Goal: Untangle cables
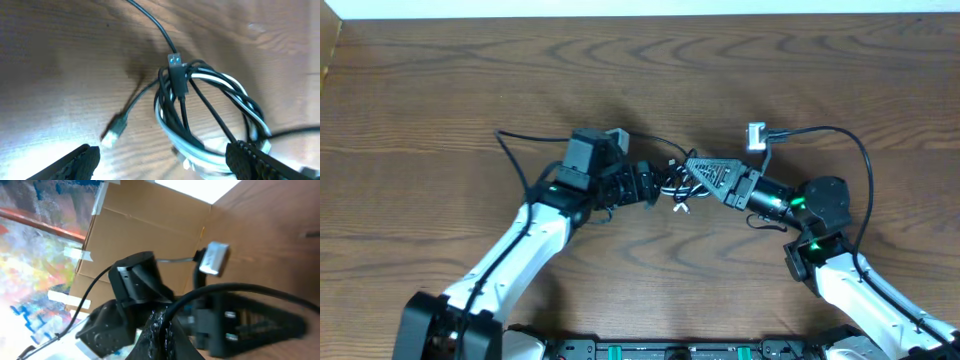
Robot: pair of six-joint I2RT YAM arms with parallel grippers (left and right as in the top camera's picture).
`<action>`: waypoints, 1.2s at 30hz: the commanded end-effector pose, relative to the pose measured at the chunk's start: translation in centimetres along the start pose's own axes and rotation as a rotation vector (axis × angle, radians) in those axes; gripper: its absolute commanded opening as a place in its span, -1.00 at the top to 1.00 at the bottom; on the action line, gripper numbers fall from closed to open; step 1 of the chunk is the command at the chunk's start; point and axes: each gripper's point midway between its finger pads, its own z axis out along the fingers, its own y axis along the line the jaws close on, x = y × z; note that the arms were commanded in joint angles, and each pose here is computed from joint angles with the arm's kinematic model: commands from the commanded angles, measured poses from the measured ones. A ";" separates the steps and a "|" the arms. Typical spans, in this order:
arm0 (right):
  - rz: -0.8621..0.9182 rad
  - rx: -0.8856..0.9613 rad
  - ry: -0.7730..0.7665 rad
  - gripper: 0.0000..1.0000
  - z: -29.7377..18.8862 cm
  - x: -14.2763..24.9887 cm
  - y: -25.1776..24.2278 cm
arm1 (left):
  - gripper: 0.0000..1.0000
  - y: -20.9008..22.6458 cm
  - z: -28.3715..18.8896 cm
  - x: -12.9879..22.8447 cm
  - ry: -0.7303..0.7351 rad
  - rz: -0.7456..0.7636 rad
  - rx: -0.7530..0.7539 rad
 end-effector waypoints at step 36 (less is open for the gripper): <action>-0.160 -0.043 0.050 0.98 -0.5 0.2 1.2 | -0.01 -4.5 0.0 3.3 0.163 -0.972 0.063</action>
